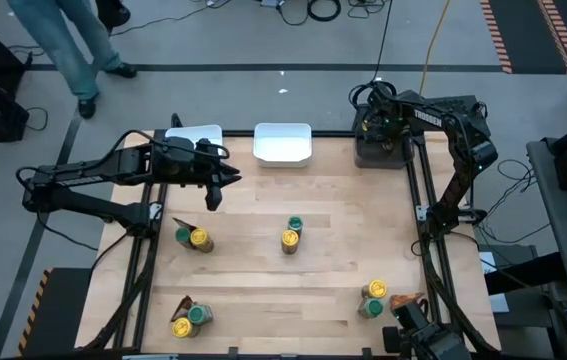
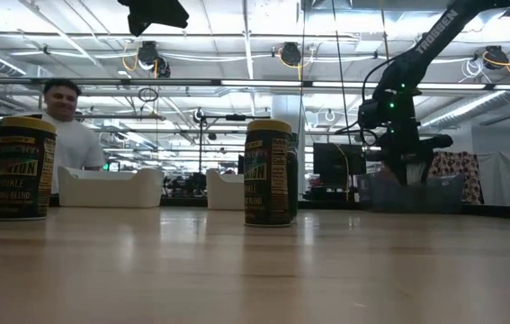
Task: Sort spices by type
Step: Put the top right orange seasoning bag into the black bin, then put the bottom right orange seasoning bag into the black bin
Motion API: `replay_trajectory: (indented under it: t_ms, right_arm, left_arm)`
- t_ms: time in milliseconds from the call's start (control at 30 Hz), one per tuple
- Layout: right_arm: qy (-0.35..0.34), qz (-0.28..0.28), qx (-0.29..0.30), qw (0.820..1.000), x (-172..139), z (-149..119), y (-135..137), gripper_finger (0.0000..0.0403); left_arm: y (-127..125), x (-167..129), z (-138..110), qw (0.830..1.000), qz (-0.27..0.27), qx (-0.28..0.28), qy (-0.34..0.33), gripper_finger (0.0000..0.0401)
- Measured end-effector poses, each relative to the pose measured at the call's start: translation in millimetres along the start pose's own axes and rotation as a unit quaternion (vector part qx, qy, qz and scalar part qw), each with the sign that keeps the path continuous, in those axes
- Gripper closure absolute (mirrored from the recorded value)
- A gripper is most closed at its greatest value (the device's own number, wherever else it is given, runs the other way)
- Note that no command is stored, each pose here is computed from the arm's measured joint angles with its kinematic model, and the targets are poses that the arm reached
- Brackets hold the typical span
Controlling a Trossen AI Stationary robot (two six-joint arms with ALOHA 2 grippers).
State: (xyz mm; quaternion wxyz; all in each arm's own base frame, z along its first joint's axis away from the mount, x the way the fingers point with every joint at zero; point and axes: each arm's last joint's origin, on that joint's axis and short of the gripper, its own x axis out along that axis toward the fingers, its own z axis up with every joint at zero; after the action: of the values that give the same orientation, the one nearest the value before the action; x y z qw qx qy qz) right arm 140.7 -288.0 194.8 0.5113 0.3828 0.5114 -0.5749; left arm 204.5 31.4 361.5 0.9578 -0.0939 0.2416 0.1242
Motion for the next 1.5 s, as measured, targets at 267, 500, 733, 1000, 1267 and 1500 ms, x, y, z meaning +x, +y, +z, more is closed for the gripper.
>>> replay_trajectory:
  t_ms: [267,500,733,1000,1267,1500]
  right_arm:
    - [-0.023,0.007,0.006,1.0,-16.4,-2.5,-5.8,0.0184]
    - [-0.069,0.028,0.022,0.997,-40.1,-4.9,-13.4,0.0198]
    - [-0.137,0.057,0.043,0.988,-67.9,-6.9,-21.7,0.0207]
    - [-0.29,0.119,0.035,0.949,-127.4,-19.6,-32.5,0.0213]
    - [-0.296,0.379,-0.118,0.869,-181.4,-66.0,-23.1,0.0213]
    - [-0.217,0.551,-0.292,0.751,-218.1,-132.0,0.7,0.0213]
  left_arm:
    - [0.0,0.0,0.0,1.0,0.0,0.0,0.0,0.0317]
    - [0.0,0.0,0.0,1.0,0.0,0.0,0.0,0.0317]
    - [0.0,0.0,0.1,1.0,0.0,0.0,0.0,0.0317]
    - [-0.1,0.1,0.5,1.0,-0.001,0.0,-0.003,0.0317]
    - [1.7,0.1,0.9,0.999,0.03,0.011,-0.008,0.0317]
    - [1.2,-0.2,7.2,0.998,0.034,0.04,-0.04,0.0317]
